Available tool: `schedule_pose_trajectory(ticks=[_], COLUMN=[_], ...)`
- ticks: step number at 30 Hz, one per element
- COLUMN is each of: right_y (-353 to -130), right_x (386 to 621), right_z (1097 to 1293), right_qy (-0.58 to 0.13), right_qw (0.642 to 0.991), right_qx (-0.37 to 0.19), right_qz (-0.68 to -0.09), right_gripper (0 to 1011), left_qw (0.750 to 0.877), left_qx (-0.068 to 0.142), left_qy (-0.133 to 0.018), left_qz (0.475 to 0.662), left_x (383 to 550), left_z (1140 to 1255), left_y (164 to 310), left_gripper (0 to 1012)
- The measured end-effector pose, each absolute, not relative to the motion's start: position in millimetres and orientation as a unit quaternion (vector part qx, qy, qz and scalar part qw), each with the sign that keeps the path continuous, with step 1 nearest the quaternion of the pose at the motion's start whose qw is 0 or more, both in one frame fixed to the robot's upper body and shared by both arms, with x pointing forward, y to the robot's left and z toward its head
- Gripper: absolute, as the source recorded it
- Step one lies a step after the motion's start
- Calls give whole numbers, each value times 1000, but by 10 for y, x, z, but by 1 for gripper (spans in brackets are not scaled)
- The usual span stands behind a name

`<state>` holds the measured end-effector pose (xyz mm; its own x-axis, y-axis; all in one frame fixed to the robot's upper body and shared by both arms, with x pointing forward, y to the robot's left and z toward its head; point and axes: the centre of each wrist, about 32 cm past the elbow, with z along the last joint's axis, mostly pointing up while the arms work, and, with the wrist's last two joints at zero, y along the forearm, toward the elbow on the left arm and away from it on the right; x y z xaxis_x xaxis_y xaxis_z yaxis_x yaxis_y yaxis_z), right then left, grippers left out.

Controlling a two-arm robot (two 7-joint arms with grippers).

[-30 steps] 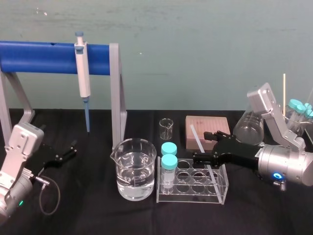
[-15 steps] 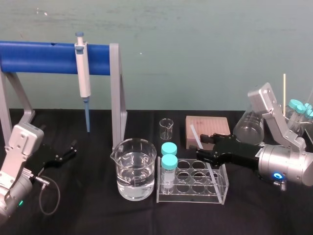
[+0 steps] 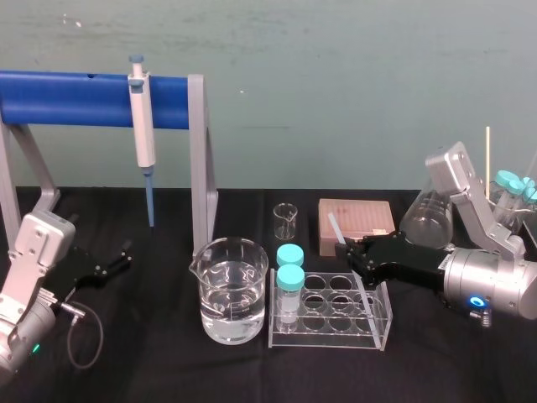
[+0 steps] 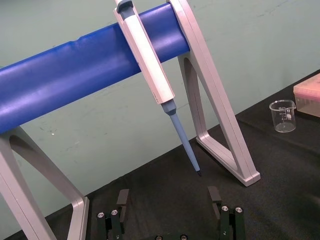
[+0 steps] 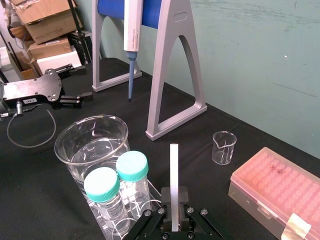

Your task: Pick up the stirring rod with one hand, then place it down.

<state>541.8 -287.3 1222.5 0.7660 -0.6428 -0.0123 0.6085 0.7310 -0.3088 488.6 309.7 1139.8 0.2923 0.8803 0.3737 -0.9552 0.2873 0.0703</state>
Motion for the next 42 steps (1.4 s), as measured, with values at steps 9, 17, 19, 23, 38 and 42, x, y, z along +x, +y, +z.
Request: schedule_pose_trajectory(ticks=[9, 17, 19, 23, 38, 42], right_y=[-2872, -2882, -2884, -2895, -3002, -3011], right_x=[5418, 5372, 5335, 5280, 5037, 5006], right_z=[12225, 12173, 12136, 12078, 11849, 11837], right_qy=[59, 35, 15, -11, -50, -52], right_qw=[928, 932, 933, 934, 933, 934], right_qx=[-145, -121, -102, -73, 23, 29], right_qz=[-337, -341, -344, -349, -357, -353], right_gripper=[69, 69, 69, 69, 69, 69], left_qw=[791, 791, 791, 791, 791, 791], left_qx=[141, 142, 141, 141, 142, 141], left_qy=[-132, -132, -132, -132, -132, -132], left_qz=[580, 580, 580, 580, 580, 580], left_x=[4886, 4886, 4886, 4886, 4886, 4886], left_z=[11398, 11398, 11398, 11398, 11398, 11398], left_y=[3097, 3097, 3097, 3097, 3097, 3097], left_gripper=[1000, 1000, 1000, 1000, 1000, 1000])
